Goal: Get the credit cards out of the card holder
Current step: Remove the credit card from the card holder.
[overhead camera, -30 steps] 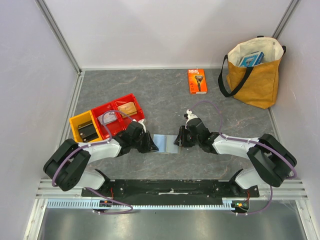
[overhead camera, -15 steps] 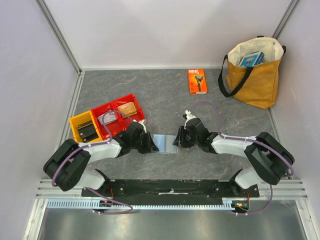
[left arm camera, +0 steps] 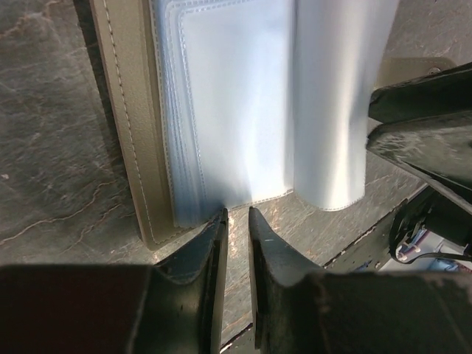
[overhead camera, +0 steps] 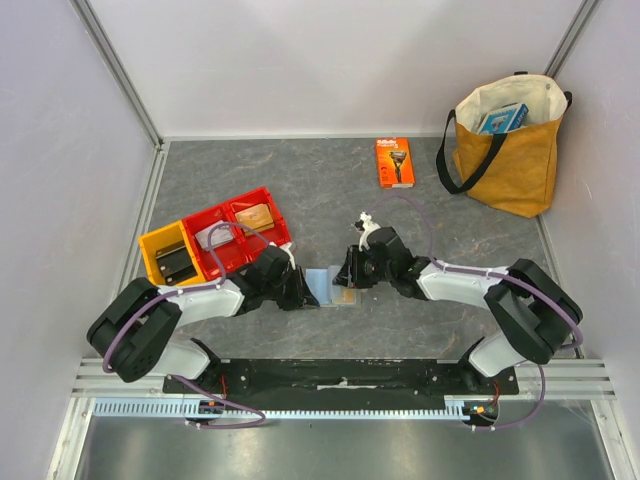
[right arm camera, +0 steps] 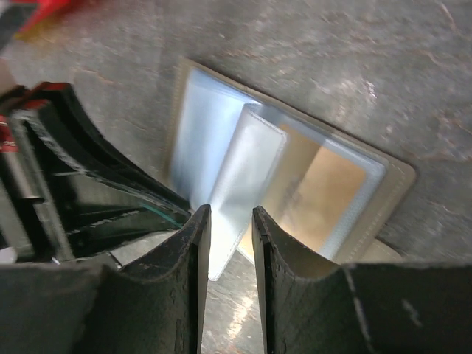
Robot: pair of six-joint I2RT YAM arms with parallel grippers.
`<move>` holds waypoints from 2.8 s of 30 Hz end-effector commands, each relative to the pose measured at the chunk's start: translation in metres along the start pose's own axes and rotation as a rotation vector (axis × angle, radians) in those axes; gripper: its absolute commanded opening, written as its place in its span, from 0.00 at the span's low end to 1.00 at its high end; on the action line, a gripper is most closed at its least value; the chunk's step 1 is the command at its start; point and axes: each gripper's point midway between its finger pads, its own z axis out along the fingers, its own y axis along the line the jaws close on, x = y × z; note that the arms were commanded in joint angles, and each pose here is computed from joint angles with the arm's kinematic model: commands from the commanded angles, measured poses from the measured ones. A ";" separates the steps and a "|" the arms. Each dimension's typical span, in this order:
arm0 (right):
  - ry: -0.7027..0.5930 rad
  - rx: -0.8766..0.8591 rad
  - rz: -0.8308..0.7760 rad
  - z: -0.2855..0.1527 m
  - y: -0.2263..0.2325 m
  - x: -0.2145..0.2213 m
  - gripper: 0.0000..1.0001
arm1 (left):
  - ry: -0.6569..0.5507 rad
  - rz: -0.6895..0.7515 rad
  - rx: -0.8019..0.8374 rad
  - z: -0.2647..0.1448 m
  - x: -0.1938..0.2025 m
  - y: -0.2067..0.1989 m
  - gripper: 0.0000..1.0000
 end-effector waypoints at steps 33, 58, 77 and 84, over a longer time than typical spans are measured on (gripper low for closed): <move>-0.195 0.222 -0.135 -0.024 -0.004 -0.053 0.58 | -0.197 0.095 0.083 -0.063 -0.052 -0.065 0.29; -0.035 0.270 -0.120 -0.002 -0.034 -0.009 0.53 | -0.059 0.076 -0.201 -0.007 -0.021 0.022 0.24; -0.022 0.126 -0.074 0.005 -0.005 -0.008 0.38 | -0.045 0.075 -0.142 -0.006 -0.014 0.015 0.24; -0.051 0.000 -0.051 0.002 0.021 -0.013 0.31 | -0.019 0.052 -0.126 -0.002 -0.006 0.017 0.24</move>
